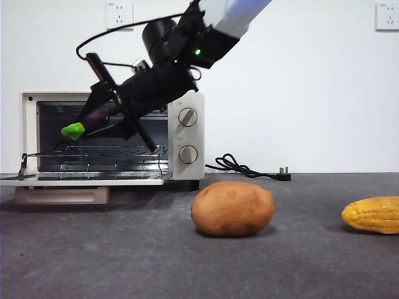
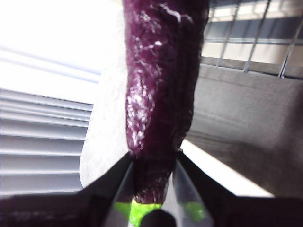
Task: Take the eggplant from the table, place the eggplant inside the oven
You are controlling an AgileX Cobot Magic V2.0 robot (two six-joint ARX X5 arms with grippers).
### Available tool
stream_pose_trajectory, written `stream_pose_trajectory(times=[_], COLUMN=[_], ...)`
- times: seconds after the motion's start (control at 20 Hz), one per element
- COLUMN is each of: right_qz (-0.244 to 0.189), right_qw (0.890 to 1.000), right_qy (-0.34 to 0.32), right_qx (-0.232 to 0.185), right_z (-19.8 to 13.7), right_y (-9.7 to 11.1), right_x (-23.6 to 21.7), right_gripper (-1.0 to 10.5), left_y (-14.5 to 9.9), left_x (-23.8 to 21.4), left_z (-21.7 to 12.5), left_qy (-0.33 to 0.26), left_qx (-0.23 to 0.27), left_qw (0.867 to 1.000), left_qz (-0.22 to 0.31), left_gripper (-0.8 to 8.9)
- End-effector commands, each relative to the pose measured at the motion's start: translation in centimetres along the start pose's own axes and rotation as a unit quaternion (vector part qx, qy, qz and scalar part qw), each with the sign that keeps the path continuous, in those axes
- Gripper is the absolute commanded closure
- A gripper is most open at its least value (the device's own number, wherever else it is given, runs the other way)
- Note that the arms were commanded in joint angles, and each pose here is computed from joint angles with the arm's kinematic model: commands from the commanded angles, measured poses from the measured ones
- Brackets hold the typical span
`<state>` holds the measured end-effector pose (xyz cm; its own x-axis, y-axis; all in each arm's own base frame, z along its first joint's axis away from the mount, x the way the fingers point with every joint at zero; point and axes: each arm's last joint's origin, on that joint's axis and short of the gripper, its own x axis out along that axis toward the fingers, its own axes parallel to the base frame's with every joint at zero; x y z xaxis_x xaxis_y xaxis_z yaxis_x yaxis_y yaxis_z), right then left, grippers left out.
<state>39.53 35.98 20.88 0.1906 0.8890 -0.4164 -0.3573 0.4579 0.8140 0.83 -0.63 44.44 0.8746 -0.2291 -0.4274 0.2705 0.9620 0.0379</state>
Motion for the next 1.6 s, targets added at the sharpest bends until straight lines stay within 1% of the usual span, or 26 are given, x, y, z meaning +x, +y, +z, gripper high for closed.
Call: stream_pose_trajectory(times=[0.05, 0.2, 0.3, 0.5, 0.7, 0.75, 0.85, 0.9, 1.0, 1.15, 1.6], right_qz=[-0.006, -0.049, -0.076, -0.103, -0.133, -0.134, -0.127, -0.119, -0.113, -0.120, -0.120], right_qw=[1.000, 0.997, 0.992, 0.982, 0.971, 0.969, 0.967, 0.967, 0.966, 0.964, 0.965], right_qy=[-0.009, -0.062, -0.099, -0.161, -0.198, -0.206, -0.220, -0.226, -0.232, -0.235, -0.234], right_qx=[0.026, 0.027, 0.024, 0.015, 0.015, 0.014, 0.011, 0.011, 0.019, 0.020, 0.020], right_z=[0.2, 0.7, 0.9, 1.4, 1.5, 1.5, 1.7, 1.9, 1.9, 1.9, 1.9], right_y=[-0.8, -1.1, -1.2, -1.0, -1.0, -0.9, -0.7, -0.6, -0.5, -0.6, -0.6], right_x=[1.3, 1.5, 1.4, 1.4, 1.4, 1.4, 1.3, 1.3, 1.3, 1.3, 1.3], right_gripper=[9.6, 9.6, 9.6, 9.6, 9.4, 9.3, 7.9, 7.5, 7.5, 7.5, 7.5], left_y=[0.0, 0.0, 0.0, 0.0, 0.0, 0.0, 0.0, 0.0, 0.0, 0.0, -0.1], left_x=[0.0, 0.0, 0.0, 0.0, 0.0, 0.0, 0.0, 0.0, 0.0, 0.0, 0.0], left_z=[-0.1, -0.1, -0.2, -0.2, -0.2, -0.2, -0.2, -0.2, -0.2, -0.2, -0.2], left_qy=[-0.001, -0.001, -0.001, 0.001, 0.001, 0.001, 0.000, 0.000, 0.000, 0.000, 0.000], left_qx=[-0.004, 0.002, 0.006, 0.016, 0.021, 0.022, 0.024, 0.025, 0.027, 0.029, 0.031], left_qw=[1.000, 1.000, 1.000, 1.000, 0.999, 0.999, 0.999, 0.999, 0.999, 0.998, 0.998], left_qz=[-0.004, -0.016, -0.019, -0.019, -0.030, -0.033, -0.037, -0.038, -0.042, -0.048, -0.051], left_gripper=[8.19, 8.19, 8.19, 8.19, 8.19, 8.19, 8.19, 8.19, 8.19, 8.19, 8.19])
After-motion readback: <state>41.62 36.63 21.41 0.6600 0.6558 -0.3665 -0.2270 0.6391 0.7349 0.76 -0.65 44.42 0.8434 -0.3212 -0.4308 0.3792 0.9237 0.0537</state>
